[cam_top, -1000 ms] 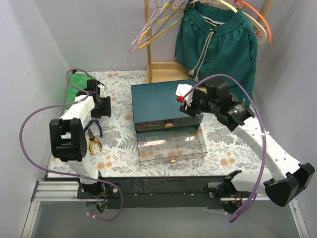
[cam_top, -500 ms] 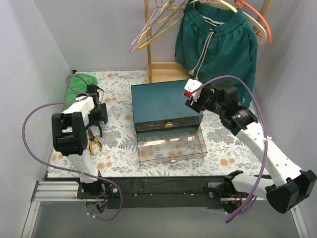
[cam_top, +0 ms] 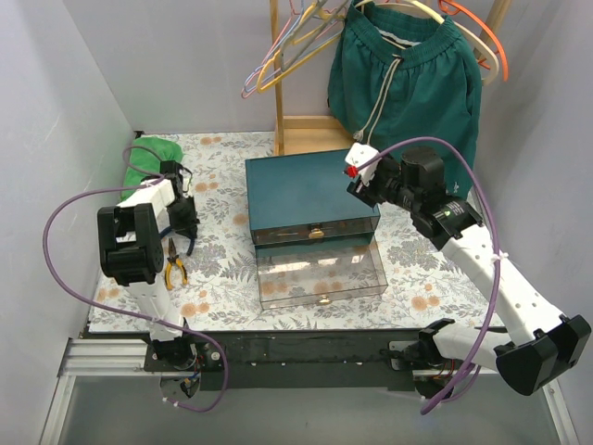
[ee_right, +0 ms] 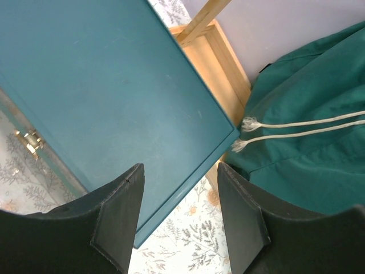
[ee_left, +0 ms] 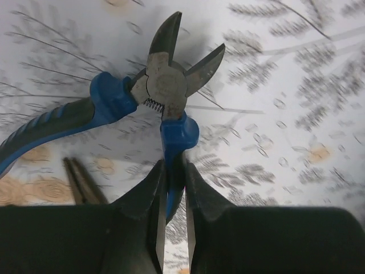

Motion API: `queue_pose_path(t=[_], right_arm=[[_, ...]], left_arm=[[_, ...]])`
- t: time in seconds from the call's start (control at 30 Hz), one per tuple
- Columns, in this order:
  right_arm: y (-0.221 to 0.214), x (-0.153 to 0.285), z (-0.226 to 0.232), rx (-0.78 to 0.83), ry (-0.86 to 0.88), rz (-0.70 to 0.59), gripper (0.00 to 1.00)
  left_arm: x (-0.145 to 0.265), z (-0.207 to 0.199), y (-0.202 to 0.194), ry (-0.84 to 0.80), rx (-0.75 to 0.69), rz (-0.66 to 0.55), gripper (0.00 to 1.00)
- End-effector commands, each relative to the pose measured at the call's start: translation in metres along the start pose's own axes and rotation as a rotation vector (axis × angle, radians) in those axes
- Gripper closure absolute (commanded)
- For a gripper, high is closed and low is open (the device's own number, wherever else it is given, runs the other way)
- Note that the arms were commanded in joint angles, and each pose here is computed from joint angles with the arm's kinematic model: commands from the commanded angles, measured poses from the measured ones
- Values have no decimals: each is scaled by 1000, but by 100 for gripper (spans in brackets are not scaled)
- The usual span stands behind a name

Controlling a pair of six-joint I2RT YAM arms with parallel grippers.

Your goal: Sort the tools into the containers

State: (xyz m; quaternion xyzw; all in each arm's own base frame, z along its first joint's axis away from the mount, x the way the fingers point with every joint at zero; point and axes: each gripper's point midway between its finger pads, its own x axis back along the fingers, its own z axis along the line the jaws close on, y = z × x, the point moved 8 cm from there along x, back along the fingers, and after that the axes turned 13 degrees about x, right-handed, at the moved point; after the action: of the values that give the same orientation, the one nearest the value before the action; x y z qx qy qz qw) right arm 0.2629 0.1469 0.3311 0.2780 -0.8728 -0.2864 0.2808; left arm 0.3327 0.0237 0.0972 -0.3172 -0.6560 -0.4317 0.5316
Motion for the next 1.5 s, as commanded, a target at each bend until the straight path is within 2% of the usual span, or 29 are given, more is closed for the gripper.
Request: queue_pose_path(t=[0.0,0.13,0.27,0.3,0.43,0.5,0.6,0.67,0.8,0.9,0.97,1.17,1.27,1.33,1.47], right_arm=[[19,6,-28,-6,-78,-23,38],[17,8,-33,-10,-111,11,39],[1,10,-37,-24,-203,92,39],[-6,14,-44,-51,-273,128,39],[-30,22,-56,-192,-420,232,36],[-44,27,-59,-259,-461,273,35],[-57,34,-62,-358,-493,285,34],[-64,40,-63,-404,-514,291,34],[-65,49,-58,-418,-519,276,34],[-68,57,-52,-418,-525,281,34],[-71,62,-47,-422,-526,290,34],[-76,74,-36,-428,-530,292,34],[-78,76,-31,-435,-520,291,34],[-77,77,-29,-436,-518,284,34],[-77,80,-27,-435,-521,280,34]], left_arm=[[64,-26,2,-288,-60,-38,100],[146,-47,15,-507,-185,-273,100],[218,-68,-1,-804,-384,-396,100],[240,-72,-9,-879,-438,-440,100],[289,-114,-63,-1123,-721,-435,100],[304,-136,-96,-1235,-828,-357,100],[302,-151,-123,-1307,-898,-230,100],[301,-160,-134,-1321,-972,-203,100],[297,-187,-177,-1396,-1136,-11,100],[289,-205,-198,-1405,-1206,71,100],[287,-213,-201,-1412,-1231,96,100],[245,-234,-225,-1317,-1250,281,100],[215,-240,-230,-1221,-1228,304,100],[196,-246,-231,-1128,-1220,269,100],[174,-264,-233,-1052,-1220,235,100]])
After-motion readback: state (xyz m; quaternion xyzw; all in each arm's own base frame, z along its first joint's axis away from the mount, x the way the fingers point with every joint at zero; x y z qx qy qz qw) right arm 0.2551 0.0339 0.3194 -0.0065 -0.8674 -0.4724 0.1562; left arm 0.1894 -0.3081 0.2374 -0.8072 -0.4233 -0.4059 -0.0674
